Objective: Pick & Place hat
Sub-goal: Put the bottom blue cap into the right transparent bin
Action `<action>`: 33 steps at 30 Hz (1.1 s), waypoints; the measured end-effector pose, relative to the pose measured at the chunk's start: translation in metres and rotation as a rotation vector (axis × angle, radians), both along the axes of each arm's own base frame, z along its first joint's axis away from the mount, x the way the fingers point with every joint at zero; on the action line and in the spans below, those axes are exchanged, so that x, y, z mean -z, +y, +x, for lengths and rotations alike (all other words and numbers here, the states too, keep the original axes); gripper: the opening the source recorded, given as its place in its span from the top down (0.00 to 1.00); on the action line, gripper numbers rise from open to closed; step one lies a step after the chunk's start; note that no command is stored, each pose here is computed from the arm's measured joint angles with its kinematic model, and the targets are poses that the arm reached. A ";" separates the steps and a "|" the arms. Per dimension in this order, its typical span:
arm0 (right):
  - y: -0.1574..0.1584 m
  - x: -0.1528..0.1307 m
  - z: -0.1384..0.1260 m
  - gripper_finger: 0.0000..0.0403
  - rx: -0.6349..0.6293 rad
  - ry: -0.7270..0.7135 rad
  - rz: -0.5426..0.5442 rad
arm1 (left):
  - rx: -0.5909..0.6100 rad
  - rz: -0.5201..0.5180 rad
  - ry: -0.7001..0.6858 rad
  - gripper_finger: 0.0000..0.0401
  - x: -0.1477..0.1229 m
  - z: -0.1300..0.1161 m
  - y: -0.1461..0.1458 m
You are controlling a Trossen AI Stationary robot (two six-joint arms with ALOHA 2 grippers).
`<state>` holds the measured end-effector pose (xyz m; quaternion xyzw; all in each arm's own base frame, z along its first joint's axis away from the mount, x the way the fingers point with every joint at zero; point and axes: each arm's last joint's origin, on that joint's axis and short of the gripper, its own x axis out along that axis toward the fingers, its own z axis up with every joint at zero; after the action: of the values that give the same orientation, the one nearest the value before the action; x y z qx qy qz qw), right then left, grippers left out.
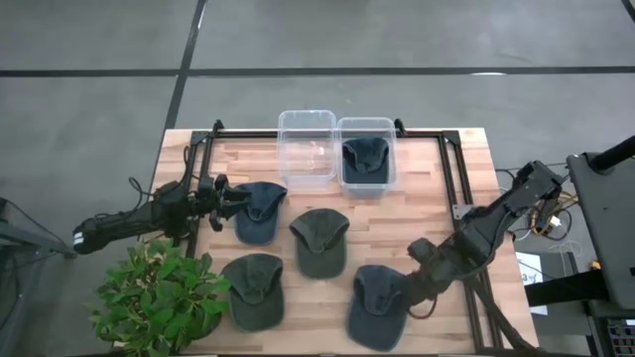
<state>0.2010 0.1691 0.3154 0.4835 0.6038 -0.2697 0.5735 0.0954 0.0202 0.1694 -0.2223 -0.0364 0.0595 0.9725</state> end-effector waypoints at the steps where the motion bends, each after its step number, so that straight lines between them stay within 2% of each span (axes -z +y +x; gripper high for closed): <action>1: 0.004 0.002 0.001 0.79 0.011 0.003 0.005 | -0.002 0.000 0.000 0.58 0.000 0.000 0.000; 9: 0.033 0.021 0.012 0.60 0.094 0.025 0.042 | -0.002 0.000 0.000 0.58 0.000 0.000 0.000; 18: 0.056 0.054 0.030 0.44 0.108 0.062 0.015 | -0.002 0.000 0.000 0.58 0.000 0.000 0.000; 22: 0.063 0.070 0.032 0.40 0.128 0.103 -0.020 | -0.001 -0.017 -0.002 0.58 0.000 0.000 0.000; 28: 0.074 0.091 0.020 0.39 0.205 0.160 -0.043 | -0.001 -0.035 -0.005 0.58 0.000 0.000 0.000; 33: 0.074 0.105 0.011 0.39 0.279 0.120 -0.090 | 0.001 -0.036 -0.005 0.58 0.000 0.000 0.000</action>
<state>0.2121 0.2428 0.2099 0.5194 0.5515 -0.4018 0.5144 0.0954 0.0202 0.1693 -0.2400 -0.0375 0.0593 0.9682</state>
